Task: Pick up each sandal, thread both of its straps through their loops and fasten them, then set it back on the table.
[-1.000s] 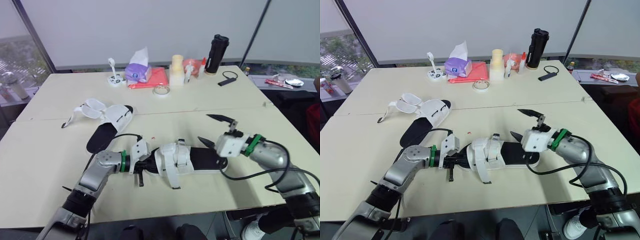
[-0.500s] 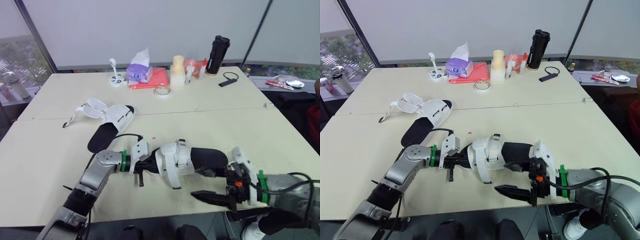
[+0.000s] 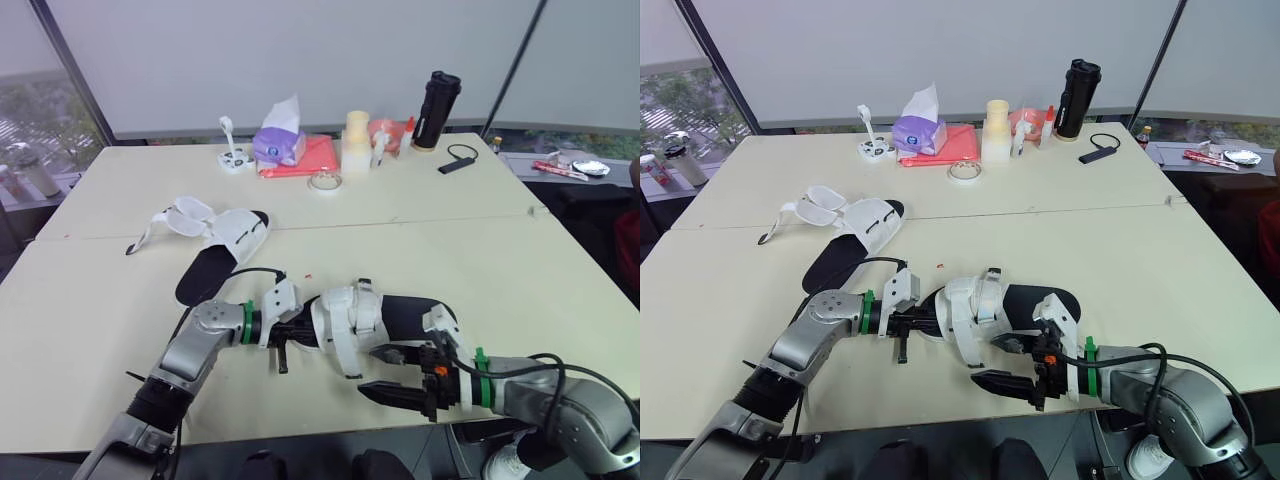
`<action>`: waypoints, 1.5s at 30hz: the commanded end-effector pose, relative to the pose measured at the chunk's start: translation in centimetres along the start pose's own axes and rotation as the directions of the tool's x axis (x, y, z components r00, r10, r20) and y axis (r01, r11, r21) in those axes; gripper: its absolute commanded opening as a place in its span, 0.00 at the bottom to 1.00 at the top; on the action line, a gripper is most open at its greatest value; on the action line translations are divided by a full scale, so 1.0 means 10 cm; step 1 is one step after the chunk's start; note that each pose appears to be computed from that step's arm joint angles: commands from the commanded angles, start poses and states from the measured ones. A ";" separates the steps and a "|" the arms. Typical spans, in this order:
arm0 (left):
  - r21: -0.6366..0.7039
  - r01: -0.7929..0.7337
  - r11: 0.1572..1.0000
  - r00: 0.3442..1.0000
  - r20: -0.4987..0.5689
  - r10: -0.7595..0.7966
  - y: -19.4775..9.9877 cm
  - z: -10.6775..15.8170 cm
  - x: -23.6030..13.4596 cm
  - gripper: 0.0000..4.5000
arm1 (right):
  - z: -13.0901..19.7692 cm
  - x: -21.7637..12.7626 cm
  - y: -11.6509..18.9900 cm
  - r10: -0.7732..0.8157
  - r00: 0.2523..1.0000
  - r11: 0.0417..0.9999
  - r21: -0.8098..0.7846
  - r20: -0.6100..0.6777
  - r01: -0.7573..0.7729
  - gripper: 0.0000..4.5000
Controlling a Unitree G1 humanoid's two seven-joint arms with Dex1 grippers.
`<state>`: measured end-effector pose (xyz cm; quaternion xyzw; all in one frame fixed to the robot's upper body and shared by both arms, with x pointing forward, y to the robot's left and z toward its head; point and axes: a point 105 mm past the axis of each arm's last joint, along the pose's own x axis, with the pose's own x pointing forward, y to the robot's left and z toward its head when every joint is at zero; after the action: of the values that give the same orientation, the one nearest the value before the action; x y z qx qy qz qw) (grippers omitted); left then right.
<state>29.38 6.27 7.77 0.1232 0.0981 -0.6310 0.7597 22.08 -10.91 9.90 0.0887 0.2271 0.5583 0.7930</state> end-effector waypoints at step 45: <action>-0.071 -0.019 0.997 0.995 -0.095 0.013 -0.09 -0.32 0.03 0.00 | 0.84 0.45 -0.29 0.114 0.987 0.986 0.109 0.116 -0.127 0.01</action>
<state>29.37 5.95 7.64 0.1189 0.0931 -0.6218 0.7684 29.62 -6.76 14.45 0.1851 0.2202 0.5782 0.7635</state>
